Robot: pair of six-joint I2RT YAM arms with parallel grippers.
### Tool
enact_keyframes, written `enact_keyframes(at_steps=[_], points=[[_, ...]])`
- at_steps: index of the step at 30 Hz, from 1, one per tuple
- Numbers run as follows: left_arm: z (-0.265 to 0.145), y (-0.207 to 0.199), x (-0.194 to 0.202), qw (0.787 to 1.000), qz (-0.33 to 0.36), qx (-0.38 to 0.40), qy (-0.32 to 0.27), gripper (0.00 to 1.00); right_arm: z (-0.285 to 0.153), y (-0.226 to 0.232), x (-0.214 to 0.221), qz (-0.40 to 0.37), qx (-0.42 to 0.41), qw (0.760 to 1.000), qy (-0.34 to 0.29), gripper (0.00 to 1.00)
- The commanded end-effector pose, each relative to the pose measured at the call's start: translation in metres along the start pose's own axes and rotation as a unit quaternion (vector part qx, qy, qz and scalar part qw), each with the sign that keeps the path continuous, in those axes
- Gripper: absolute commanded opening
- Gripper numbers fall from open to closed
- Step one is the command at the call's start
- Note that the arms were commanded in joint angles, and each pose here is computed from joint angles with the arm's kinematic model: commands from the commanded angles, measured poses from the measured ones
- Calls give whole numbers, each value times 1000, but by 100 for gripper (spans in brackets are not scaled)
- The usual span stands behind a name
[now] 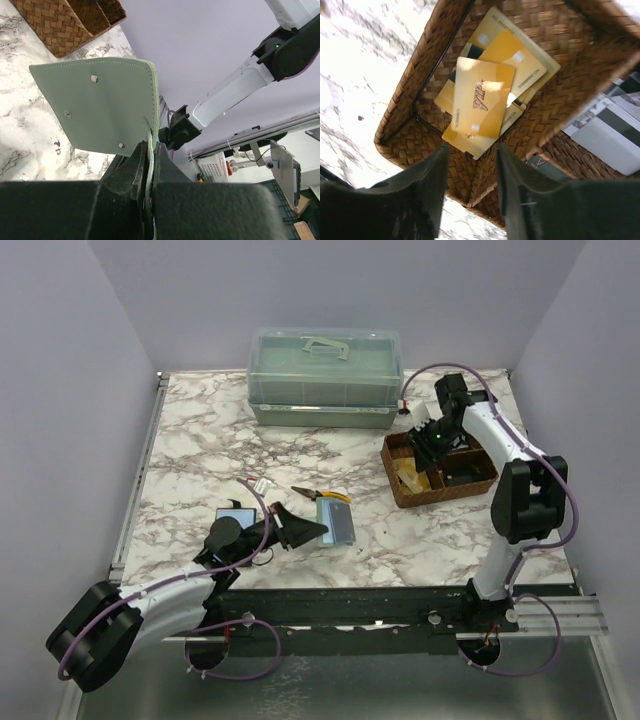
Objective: Take the credit cards out of the card holder
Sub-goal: Place the credit card in the storage box, then remove the credit card from the card holder.
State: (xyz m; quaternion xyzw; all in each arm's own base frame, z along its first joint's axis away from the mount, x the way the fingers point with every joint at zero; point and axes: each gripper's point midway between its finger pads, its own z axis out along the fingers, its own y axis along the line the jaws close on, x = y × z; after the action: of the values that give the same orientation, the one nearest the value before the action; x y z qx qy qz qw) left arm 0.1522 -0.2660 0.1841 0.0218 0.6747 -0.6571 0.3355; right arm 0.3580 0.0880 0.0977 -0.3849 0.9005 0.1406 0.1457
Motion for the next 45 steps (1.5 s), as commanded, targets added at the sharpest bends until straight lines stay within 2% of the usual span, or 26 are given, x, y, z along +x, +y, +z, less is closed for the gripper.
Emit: enact_keyframes(at_steps=[1,3,6,9,12,14,15,19,21,27,33,36,45], points=[[8,-16,-8,999,34,32,5,0,-54,-23,-50,-2,77,992,-105,49],[11,-11,-5,999,31,24,14,0,-69,-9,-71,-22,47,987,-155,51],[14,-4,0,999,25,18,29,0,-76,40,-87,-82,-64,968,-228,52],[15,-6,3,999,20,28,39,0,-88,99,-88,-127,-197,924,-303,53],[15,-10,3,998,16,35,41,0,-102,152,-76,-130,-324,863,-364,59],[16,-12,3,998,16,40,43,0,-102,179,-65,-115,-388,834,-375,65],[16,-13,3,998,17,43,44,0,-96,192,-59,-97,-415,831,-359,66],[22,-11,3,998,12,51,45,0,-64,224,-36,-44,-444,847,-289,66],[28,-2,1,998,5,39,42,0,-56,224,-35,-15,-433,855,-285,72],[36,19,1,999,-20,10,25,0,-32,225,-29,57,-423,866,-259,80],[27,47,10,998,-43,-41,8,0,9,228,-25,82,-372,898,-222,86],[24,57,12,997,-56,-60,3,0,22,238,-28,76,-367,905,-201,86],[40,51,15,996,-65,-52,16,0,37,244,-30,90,-356,913,-176,87]])
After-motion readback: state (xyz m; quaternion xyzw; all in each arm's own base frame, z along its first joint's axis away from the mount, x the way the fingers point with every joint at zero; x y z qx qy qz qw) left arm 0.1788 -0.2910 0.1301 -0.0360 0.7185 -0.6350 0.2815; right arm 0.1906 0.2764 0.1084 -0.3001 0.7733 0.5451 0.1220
